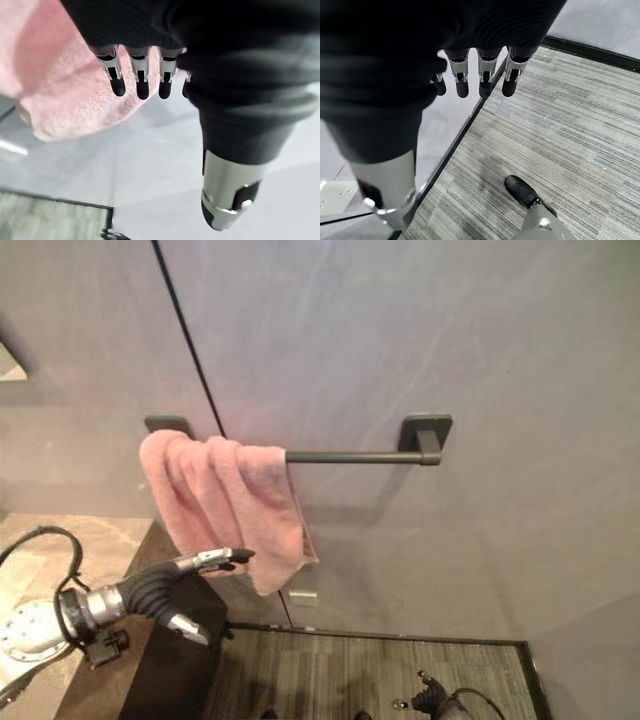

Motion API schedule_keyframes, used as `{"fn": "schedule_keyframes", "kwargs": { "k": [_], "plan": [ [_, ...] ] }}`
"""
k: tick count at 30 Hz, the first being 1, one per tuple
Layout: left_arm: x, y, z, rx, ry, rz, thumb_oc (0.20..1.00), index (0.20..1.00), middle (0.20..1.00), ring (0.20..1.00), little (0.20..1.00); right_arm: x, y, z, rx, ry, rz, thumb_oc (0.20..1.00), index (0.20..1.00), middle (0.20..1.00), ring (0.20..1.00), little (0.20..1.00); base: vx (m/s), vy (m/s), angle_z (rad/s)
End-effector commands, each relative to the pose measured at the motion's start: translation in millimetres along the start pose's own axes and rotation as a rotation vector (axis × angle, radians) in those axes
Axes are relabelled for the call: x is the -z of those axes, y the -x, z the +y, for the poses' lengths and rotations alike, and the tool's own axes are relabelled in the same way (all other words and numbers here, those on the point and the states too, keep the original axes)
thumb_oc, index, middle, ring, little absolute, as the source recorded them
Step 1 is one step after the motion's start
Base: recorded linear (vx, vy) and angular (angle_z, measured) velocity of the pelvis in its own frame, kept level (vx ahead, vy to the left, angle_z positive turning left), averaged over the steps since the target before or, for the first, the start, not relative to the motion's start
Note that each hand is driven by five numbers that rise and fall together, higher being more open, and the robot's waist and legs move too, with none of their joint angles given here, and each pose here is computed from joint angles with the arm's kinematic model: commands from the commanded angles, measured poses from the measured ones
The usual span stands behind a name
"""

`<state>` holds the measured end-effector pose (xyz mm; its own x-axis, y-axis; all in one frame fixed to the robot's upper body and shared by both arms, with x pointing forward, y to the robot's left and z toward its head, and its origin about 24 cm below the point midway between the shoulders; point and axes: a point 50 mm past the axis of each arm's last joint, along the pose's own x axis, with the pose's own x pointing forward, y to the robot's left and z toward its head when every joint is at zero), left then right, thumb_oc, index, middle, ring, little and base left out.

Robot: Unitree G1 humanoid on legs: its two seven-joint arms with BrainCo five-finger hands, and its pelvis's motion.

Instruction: Put brush and paste in cup on sink, flatten towel.

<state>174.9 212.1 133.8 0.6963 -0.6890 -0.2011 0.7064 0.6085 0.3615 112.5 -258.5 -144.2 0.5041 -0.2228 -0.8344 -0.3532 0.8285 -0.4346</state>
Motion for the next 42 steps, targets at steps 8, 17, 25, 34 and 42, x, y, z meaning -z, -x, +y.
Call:
{"fn": "schedule_keyframes", "kwargs": {
  "k": [8, 17, 25, 34, 42],
  "plan": [
    [16, 36, 36, -0.237, 0.118, 0.035, 1.0, 1.0, 1.0, 1.0, 1.0, 4, 2, -8, -0.001, 0.08, -0.018, 1.0, 1.0, 1.0, 1.0, 1.0, 0.01, 0.062, 0.08],
    [30, 49, 65, -0.447, 0.042, 0.071, 1.0, 1.0, 1.0, 1.0, 1.0, 12, 6, -8, 0.004, -0.003, -0.013, 1.0, 1.0, 1.0, 1.0, 1.0, 0.01, 0.058, 0.1],
    [28, 34, 84, -0.476, -0.028, 0.043, 1.0, 1.0, 1.0, 1.0, 1.0, 7, 6, -10, -0.009, 0.051, -0.035, 1.0, 1.0, 1.0, 1.0, 1.0, 0.01, 0.047, -0.03],
    [21, 8, 91, -0.487, -0.037, -0.042, 1.0, 1.0, 1.0, 1.0, 1.0, 4, 7, -5, -0.028, 0.072, -0.053, 1.0, 1.0, 1.0, 1.0, 1.0, 0.02, 0.02, -0.17],
    [21, -5, 83, -0.45, 0.027, -0.094, 1.0, 1.0, 1.0, 1.0, 1.0, 10, 8, -2, -0.041, 0.108, -0.031, 1.0, 1.0, 1.0, 1.0, 1.0, 0.04, 0.002, -0.11]
  ]
}}
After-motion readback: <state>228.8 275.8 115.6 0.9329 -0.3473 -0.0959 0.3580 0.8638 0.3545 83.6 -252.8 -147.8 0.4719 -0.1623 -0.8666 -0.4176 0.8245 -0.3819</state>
